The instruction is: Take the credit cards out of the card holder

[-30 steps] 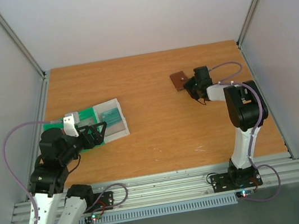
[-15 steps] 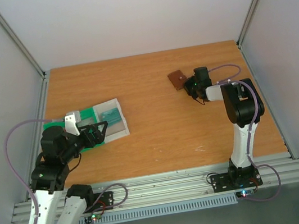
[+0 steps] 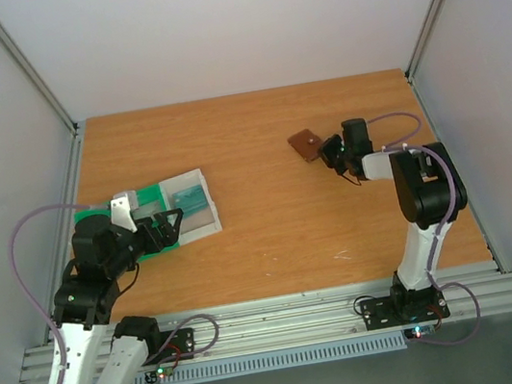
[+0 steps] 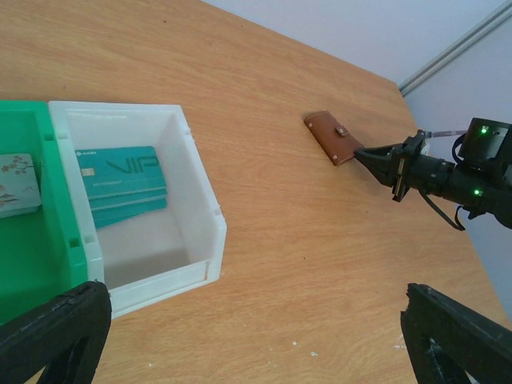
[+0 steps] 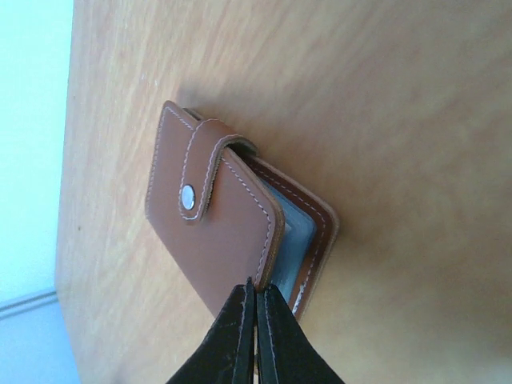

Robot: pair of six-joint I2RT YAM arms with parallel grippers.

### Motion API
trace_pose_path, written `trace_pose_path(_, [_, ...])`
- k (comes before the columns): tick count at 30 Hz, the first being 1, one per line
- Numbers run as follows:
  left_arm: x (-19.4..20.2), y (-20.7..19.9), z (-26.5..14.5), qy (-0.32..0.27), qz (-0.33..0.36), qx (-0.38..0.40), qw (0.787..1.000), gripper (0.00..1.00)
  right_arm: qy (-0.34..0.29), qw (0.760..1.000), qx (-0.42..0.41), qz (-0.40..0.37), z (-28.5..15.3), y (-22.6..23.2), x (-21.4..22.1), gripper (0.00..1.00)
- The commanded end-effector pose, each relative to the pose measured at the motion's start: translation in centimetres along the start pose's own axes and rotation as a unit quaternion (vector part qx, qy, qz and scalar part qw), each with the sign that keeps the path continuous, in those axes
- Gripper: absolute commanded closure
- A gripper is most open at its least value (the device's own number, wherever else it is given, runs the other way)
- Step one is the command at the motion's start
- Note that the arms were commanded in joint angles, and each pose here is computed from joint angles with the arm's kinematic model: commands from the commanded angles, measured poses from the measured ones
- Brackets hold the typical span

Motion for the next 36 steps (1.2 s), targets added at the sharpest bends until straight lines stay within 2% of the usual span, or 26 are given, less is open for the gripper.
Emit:
trace_pose_path(1, [-0.5,-1.2,0.1,0.002,0.009,0.035,0.999,0.01,0.022,0.999,-0.008,-0.026,-3.2,0.4,1.4,0.99])
trace_pose_path(7, [0.0,-1.5,1.3,0.065,-0.023,0.042,0.997,0.02,0.046,0.999,-0.011,-0.020,-7.0,-0.6,4.0,0.99])
trace_pose_path(13, [0.7,-0.8,2.5,0.095,-0.061,0.024,0.993,0.05,0.109,0.992,0.026,-0.054,-10.9,-2.4,8.9,0.99])
trace_pose_path(17, [0.7,-1.2,3.5,0.110,-0.066,0.046,0.991,0.07,0.138,0.987,0.063,-0.059,-13.4,-4.8,11.8,0.99])
trace_pose_path(22, [0.1,-1.3,3.8,0.102,-0.073,0.044,0.991,0.08,0.189,0.976,0.074,-0.082,-14.4,-6.4,15.4,0.99])
trace_pose_path(27, [1.1,-1.2,4.4,0.123,-0.077,0.042,0.989,0.10,0.229,0.965,0.097,-0.081,-14.6,-8.3,18.4,0.99])
trace_pose_path(32, [1.9,-1.8,4.2,0.142,-0.073,0.041,0.986,0.12,0.274,0.948,0.101,-0.125,-14.6,-7.9,22.8,0.99])
trace_pose_path(36, [2.7,-2.0,3.7,0.157,-0.072,0.033,0.984,0.14,0.303,0.936,0.098,-0.150,-15.5,-7.6,25.9,0.90])
Point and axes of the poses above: each gripper's point midway between its finger pads, its own z axis out along the fingers, its own y axis along the line the jaws close on, x = y × z, the point moved 4 cm from there along -z, back along the fingers
